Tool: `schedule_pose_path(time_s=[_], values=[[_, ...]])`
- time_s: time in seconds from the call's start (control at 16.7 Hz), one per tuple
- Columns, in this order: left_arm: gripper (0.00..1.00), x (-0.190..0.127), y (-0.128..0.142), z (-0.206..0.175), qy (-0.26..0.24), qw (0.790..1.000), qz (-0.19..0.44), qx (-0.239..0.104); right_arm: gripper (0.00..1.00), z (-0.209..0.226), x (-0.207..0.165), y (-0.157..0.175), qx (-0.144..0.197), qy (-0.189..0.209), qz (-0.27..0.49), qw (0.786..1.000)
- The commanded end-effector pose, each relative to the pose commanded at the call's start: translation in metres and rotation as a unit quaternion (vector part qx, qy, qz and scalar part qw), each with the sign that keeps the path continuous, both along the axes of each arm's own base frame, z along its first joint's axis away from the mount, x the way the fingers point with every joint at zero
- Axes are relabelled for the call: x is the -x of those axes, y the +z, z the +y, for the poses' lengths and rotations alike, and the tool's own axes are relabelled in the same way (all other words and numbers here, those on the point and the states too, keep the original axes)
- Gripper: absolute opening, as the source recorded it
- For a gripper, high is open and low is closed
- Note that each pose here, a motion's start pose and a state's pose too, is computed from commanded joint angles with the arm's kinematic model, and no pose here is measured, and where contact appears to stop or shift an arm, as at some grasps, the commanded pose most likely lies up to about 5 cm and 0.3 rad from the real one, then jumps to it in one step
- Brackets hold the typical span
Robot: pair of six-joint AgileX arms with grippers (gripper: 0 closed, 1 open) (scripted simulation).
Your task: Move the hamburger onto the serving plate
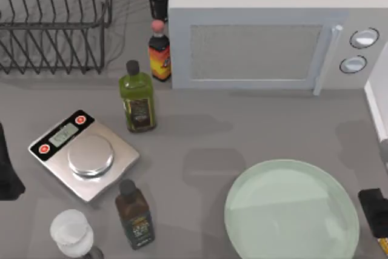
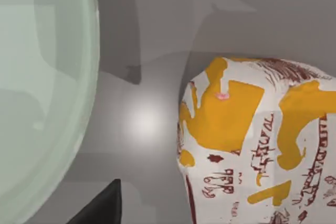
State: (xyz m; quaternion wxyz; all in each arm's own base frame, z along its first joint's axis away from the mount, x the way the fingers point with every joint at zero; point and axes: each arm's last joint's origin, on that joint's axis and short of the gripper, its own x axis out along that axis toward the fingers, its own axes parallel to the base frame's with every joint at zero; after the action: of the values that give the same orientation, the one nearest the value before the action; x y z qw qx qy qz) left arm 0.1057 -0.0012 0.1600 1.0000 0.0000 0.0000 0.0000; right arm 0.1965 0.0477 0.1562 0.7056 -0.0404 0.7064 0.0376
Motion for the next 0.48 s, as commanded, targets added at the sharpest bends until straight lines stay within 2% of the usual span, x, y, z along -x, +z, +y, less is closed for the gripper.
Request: schedule_pose_path(time_s=[0.3, 0.48], values=[[1.0, 0.0, 0.0, 0.0, 0.0, 1.0, 0.0, 0.0, 1.0, 0.001, -0.002, -0.046, -0.002, 0.0, -0.007, 1.0], [1.0, 0.0, 0.0, 0.0, 0.0, 1.0, 0.0, 0.0, 1.0, 0.0, 0.001, -0.063, -0.001, 0.0, -0.003, 1.0]])
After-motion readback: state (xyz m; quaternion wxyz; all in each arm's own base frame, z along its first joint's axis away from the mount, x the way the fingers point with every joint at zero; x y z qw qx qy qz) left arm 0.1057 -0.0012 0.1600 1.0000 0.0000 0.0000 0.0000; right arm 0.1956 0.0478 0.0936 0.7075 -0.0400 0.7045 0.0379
